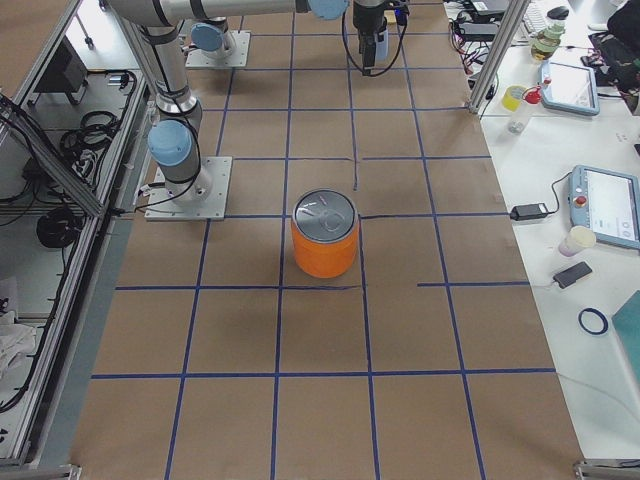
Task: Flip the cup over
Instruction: 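Rotate the cup upright with the left gripper and lower it onto the table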
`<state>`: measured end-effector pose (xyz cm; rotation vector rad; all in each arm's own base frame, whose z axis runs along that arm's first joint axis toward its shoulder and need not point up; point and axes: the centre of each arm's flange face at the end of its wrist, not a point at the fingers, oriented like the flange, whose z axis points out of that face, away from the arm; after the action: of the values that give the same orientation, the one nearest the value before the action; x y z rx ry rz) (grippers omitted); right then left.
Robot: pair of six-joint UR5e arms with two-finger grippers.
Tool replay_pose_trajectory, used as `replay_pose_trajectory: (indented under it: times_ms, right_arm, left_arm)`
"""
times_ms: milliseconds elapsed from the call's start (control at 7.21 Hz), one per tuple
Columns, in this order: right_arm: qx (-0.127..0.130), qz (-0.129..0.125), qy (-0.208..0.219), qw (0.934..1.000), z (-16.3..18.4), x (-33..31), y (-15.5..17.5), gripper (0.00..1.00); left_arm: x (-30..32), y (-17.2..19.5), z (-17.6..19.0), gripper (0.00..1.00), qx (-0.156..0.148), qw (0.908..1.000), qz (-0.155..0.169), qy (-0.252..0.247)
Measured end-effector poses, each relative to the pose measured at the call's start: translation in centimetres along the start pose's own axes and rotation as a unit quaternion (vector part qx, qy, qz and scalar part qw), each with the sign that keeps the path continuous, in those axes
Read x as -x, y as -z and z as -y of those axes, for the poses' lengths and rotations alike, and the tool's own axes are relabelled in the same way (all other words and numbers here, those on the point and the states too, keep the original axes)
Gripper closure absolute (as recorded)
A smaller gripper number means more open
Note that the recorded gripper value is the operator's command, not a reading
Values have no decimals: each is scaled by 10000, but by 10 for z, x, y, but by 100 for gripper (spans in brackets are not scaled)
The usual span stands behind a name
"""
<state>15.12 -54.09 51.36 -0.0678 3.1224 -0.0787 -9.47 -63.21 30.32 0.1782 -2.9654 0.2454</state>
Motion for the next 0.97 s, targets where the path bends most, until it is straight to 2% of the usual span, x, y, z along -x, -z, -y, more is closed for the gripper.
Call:
replay_pose_trajectory:
  times_ms: [277, 416, 832, 971]
  right_arm:
    - [1, 1, 3, 10000, 0, 0, 0, 0]
    - [1, 2, 2, 10000, 0, 0, 0, 0]
    - [2, 9, 7, 10000, 0, 0, 0, 0]
    - [3, 10, 7, 10000, 0, 0, 0, 0]
  left_arm:
    - [27, 15, 19, 100, 276, 9934, 552, -965]
    - [43, 12, 29, 100, 452, 9863, 651, -1449]
    - [63, -7, 42, 100, 816, 9619, 609, -2537]
    - [66, -18, 42, 100, 906, 9564, 538, -2724]
